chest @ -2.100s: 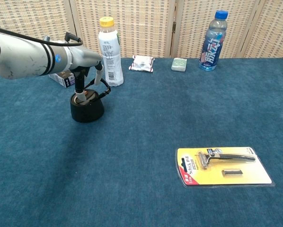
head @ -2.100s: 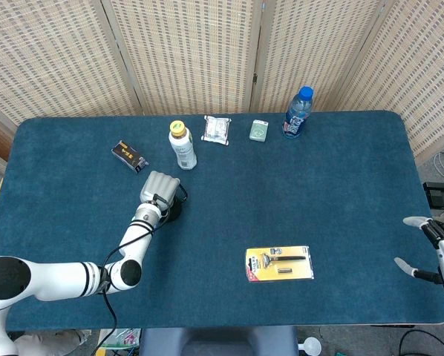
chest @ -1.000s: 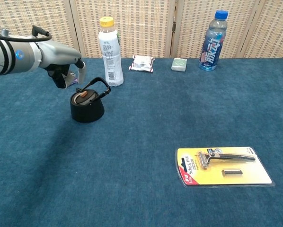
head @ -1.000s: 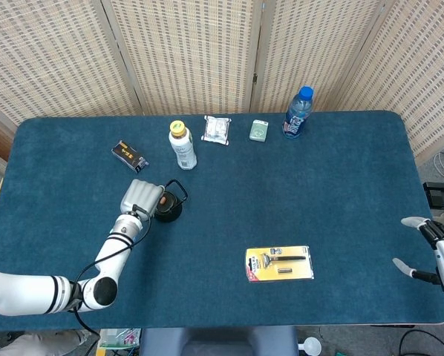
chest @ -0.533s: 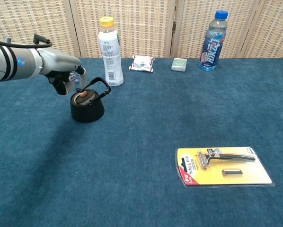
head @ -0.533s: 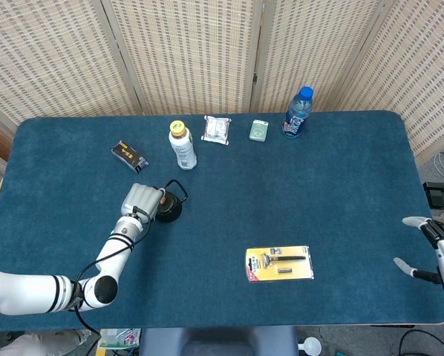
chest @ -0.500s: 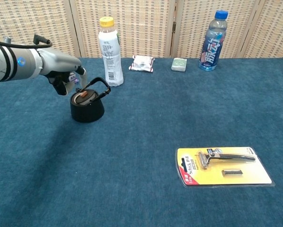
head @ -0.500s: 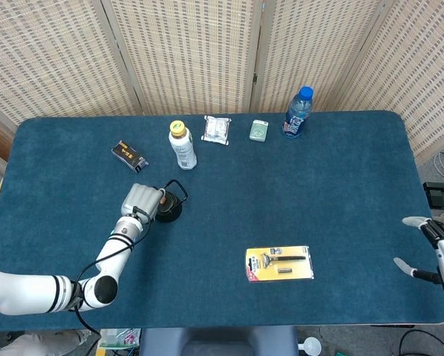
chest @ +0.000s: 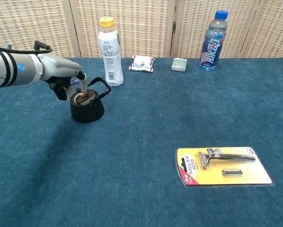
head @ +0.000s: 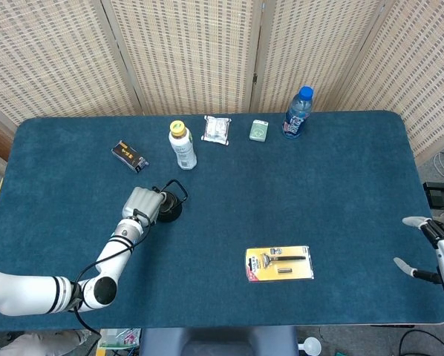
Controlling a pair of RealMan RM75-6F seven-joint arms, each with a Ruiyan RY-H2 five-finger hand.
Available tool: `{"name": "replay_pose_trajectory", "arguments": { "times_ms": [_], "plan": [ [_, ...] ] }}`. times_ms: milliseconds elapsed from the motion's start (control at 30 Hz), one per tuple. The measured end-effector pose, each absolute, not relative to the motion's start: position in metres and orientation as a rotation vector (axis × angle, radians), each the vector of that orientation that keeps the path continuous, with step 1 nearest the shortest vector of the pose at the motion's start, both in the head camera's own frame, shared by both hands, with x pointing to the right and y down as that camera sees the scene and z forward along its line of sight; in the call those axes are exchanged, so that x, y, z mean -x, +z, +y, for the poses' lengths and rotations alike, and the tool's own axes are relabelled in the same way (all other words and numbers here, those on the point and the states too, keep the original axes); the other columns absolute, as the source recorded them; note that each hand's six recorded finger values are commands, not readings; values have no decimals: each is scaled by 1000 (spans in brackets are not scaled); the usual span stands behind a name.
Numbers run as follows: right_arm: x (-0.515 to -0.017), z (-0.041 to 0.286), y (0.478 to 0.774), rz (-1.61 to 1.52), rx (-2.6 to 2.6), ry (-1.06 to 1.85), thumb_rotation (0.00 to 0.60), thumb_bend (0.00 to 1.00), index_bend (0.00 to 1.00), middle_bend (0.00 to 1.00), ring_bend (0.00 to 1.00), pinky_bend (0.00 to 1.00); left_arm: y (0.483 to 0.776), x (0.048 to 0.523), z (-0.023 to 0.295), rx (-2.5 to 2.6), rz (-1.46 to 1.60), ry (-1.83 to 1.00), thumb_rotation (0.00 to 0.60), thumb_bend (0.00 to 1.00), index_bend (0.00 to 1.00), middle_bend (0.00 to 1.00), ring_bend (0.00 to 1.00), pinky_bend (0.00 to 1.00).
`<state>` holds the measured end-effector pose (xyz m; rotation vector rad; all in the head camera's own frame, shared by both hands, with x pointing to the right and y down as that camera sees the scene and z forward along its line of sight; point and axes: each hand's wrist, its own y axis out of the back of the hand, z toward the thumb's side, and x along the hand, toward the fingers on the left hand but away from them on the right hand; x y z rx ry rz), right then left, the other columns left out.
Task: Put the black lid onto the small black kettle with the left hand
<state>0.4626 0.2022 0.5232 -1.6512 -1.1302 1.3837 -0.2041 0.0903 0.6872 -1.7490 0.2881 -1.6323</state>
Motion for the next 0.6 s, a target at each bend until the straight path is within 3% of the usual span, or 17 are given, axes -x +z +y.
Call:
{"name": "replay_pose_trajectory", "arguments": {
  "times_ms": [600],
  "plan": [
    [-463,202,523,-1133,1651,1384,600,85,291,297,268,389,690,198,93,1787,294,-1612,600,670,263,1000,942,1000]
  ]
}}
